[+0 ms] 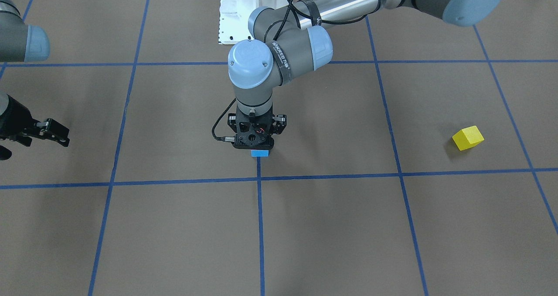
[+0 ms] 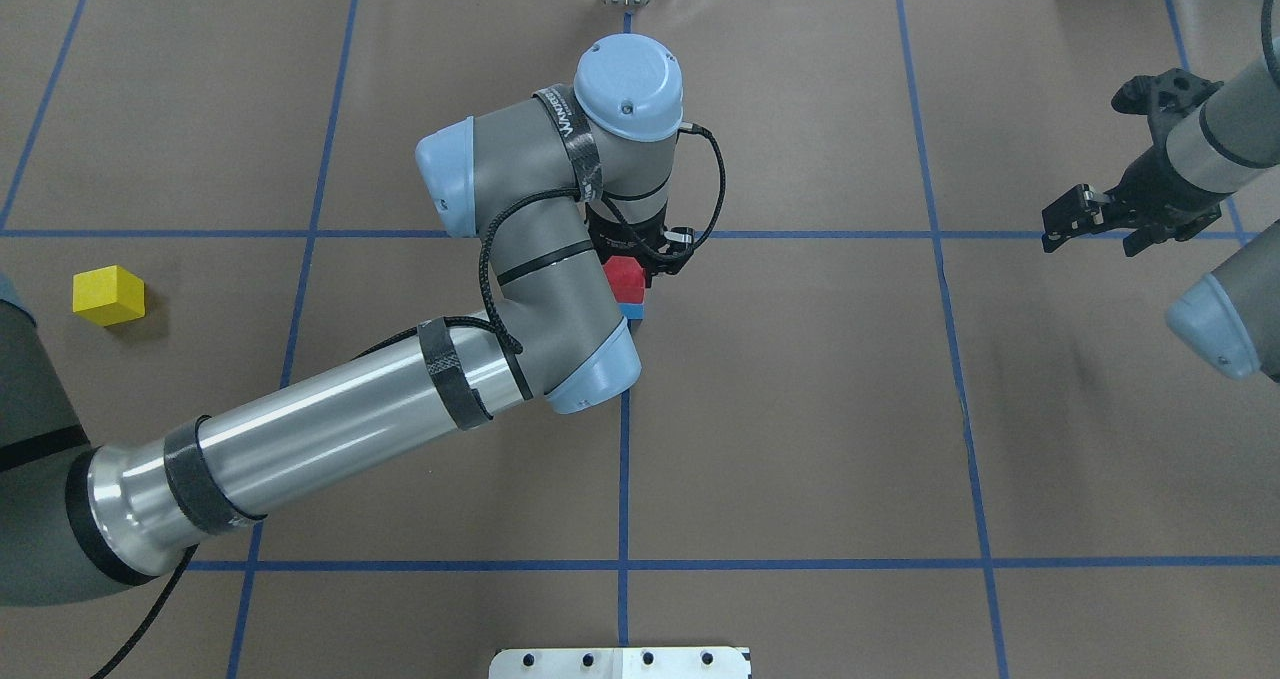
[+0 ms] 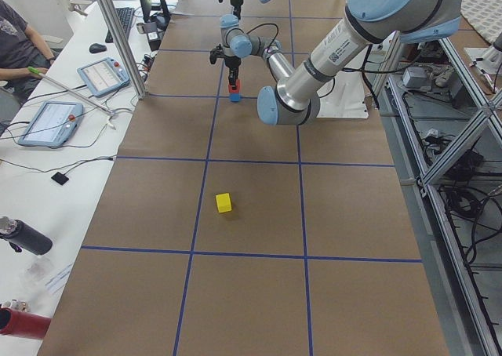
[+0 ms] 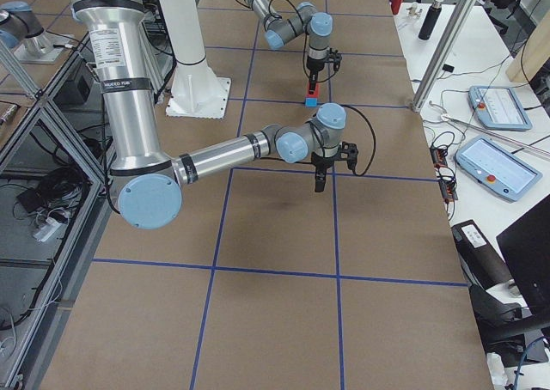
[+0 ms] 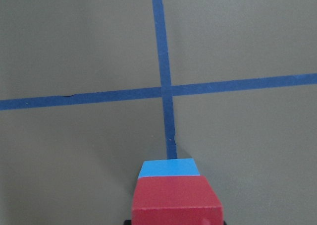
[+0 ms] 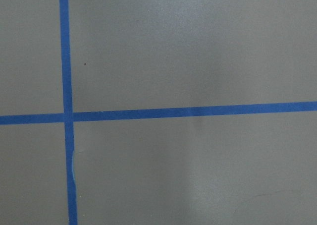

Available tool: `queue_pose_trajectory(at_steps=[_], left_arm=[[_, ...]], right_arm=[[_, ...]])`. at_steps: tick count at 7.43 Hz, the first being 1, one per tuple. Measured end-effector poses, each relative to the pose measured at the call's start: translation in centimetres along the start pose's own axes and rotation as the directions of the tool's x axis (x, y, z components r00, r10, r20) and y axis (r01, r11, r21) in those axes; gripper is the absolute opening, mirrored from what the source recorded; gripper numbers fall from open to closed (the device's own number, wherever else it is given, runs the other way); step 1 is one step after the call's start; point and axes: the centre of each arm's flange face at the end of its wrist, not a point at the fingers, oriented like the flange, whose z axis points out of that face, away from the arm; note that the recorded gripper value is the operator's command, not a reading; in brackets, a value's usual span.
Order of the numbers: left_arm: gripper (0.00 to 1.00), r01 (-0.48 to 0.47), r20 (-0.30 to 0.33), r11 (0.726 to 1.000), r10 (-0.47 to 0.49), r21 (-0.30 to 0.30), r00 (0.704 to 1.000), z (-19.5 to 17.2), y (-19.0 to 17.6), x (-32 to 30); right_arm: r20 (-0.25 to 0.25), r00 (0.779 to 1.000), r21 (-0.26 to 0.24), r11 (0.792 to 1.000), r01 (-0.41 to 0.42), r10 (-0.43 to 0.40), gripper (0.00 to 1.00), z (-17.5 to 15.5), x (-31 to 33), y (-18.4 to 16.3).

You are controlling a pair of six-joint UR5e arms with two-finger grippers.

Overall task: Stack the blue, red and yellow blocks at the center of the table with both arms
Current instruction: 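Lower the red cube onto the blue cube and open the left gripper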

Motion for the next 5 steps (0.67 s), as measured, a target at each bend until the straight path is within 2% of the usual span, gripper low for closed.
queue_pose_trajectory(at_steps=[3,4,5], left_arm=[[0.0,0.002,0.0,1.0,-0.002,-0.002,1.0,0.0,0.05,-0.05],[0.16,0.003,0.0,1.0,-0.003,-0.002,1.0,-0.01,0.06,-0.05],[0.19,0.003,-0.001,1.0,-0.003,-0.002,1.0,-0.02,0.08,-0.02]], right_arm=[[0.0,1.0,0.0,1.0,0.0,0.0,0.99,-0.01,-0.01,0.0],[0.001,1.0,0.001,1.0,0.001,-0.001,0.99,-0.04,-0.05,0.0],[0.001,1.0,0.001,1.0,0.001,-0.001,0.99,-0.07,-0.08,-0.02]])
